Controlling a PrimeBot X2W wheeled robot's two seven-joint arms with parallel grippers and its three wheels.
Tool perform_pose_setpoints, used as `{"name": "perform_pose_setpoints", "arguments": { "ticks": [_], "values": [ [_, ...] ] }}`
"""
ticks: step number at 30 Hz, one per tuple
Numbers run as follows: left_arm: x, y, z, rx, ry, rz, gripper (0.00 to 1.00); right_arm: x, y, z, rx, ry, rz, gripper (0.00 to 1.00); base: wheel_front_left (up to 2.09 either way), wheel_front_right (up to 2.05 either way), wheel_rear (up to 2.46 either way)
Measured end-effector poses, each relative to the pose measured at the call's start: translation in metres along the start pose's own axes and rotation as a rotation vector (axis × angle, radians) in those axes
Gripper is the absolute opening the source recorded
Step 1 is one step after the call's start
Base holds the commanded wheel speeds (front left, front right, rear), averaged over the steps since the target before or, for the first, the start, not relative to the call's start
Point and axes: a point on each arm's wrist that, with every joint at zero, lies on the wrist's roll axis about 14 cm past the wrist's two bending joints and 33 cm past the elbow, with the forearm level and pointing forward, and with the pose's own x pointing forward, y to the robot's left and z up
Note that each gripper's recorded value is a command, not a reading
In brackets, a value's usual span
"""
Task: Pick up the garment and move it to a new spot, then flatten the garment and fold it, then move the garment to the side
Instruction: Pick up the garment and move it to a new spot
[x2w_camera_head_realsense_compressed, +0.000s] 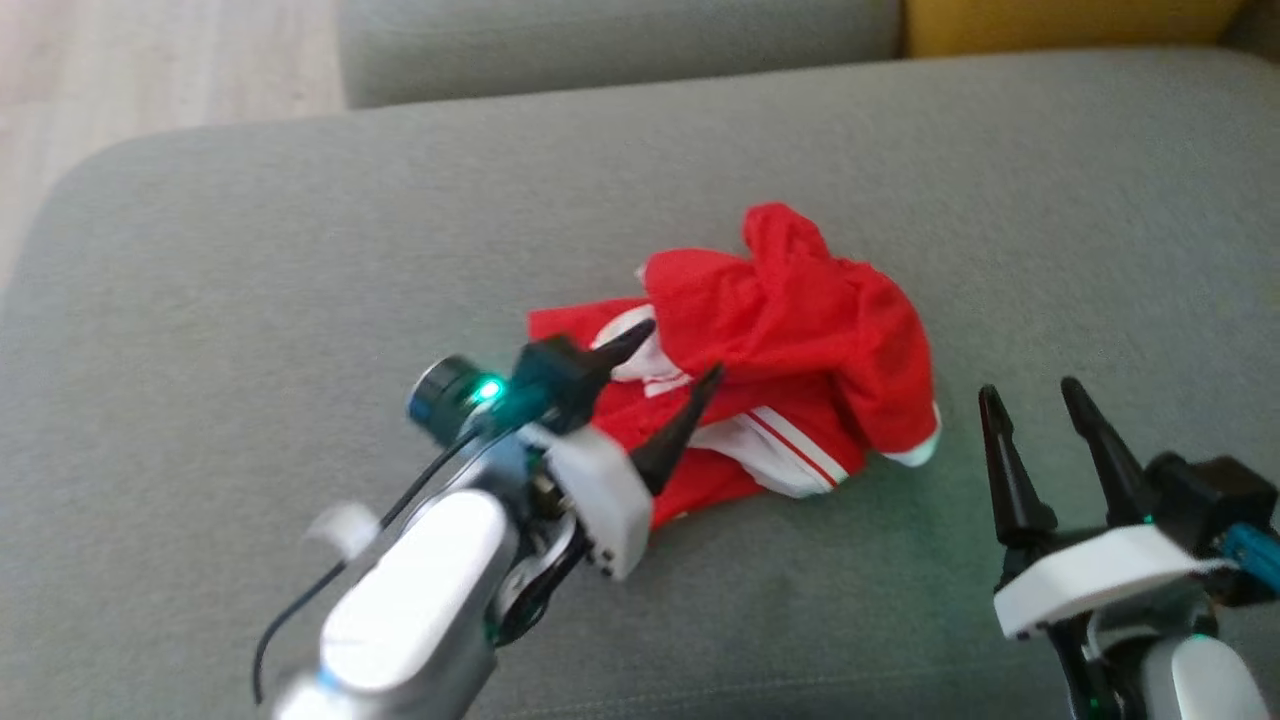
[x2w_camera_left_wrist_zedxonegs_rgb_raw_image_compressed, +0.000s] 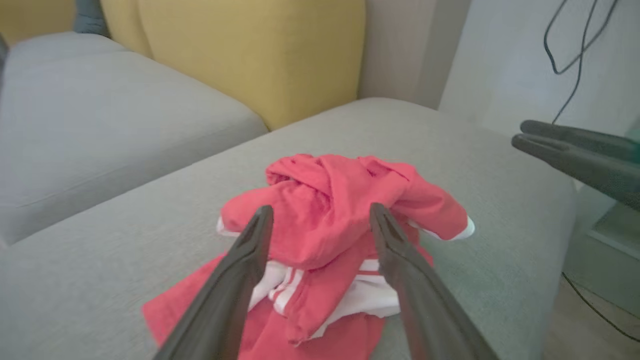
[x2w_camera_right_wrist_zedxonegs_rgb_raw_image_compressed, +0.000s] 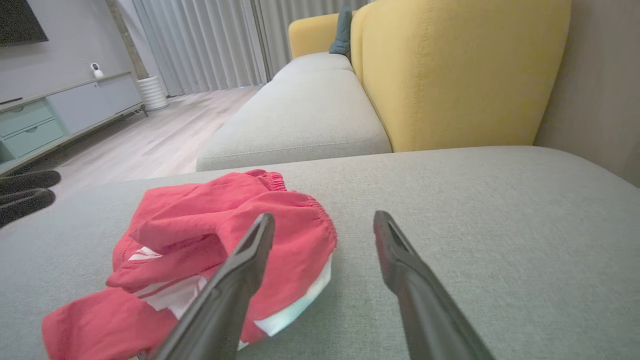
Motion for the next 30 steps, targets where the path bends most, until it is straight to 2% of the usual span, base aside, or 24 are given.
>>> {"name": "perform_pose_setpoints", "arguments": {
  "ticks": [4,11,12,13,17,22,27,28,30],
  "values": [
    [0.024,-0.014,-0.026,0.016,0.125,-0.089,1.0,-0.002,-0.013,-0.006,0.014,0.011,-0.041,1.0,0.0,0.0,0.0],
    [0.05,-0.015,-0.06,0.036,0.262,-0.141,1.0,-0.008,-0.034,-0.02,0.045,0.034,-0.112,1.0,0.0,0.0,0.0],
    [0.053,-0.015,-0.061,0.039,0.263,-0.147,0.44,-0.008,-0.036,-0.02,0.045,0.034,-0.117,1.0,0.0,0.0,0.0],
    [0.056,-0.014,-0.059,0.039,0.249,-0.151,0.0,-0.007,-0.037,-0.02,0.046,0.03,-0.122,1.0,0.0,0.0,0.0],
    [0.066,-0.014,-0.038,0.04,0.151,-0.156,0.0,-0.005,-0.041,-0.02,0.05,0.024,-0.13,1.0,0.0,0.0,0.0],
    [0.07,-0.008,0.029,0.071,-0.069,-0.141,0.0,0.0,-0.035,-0.02,0.056,0.019,-0.11,1.0,0.0,0.0,0.0],
    [0.052,0.021,0.111,0.125,-0.303,-0.04,0.0,0.006,-0.023,-0.016,0.061,0.007,-0.067,1.0,0.0,0.0,0.0],
    [0.052,0.021,0.111,0.125,-0.303,-0.04,0.0,0.006,-0.023,-0.016,0.061,0.007,-0.067,1.0,0.0,0.0,0.0],
    [0.036,0.04,0.141,0.159,-0.379,0.023,0.0,0.009,-0.017,-0.014,0.06,0.0,-0.046,1.0,0.0,0.0,0.0]
  ]
}}
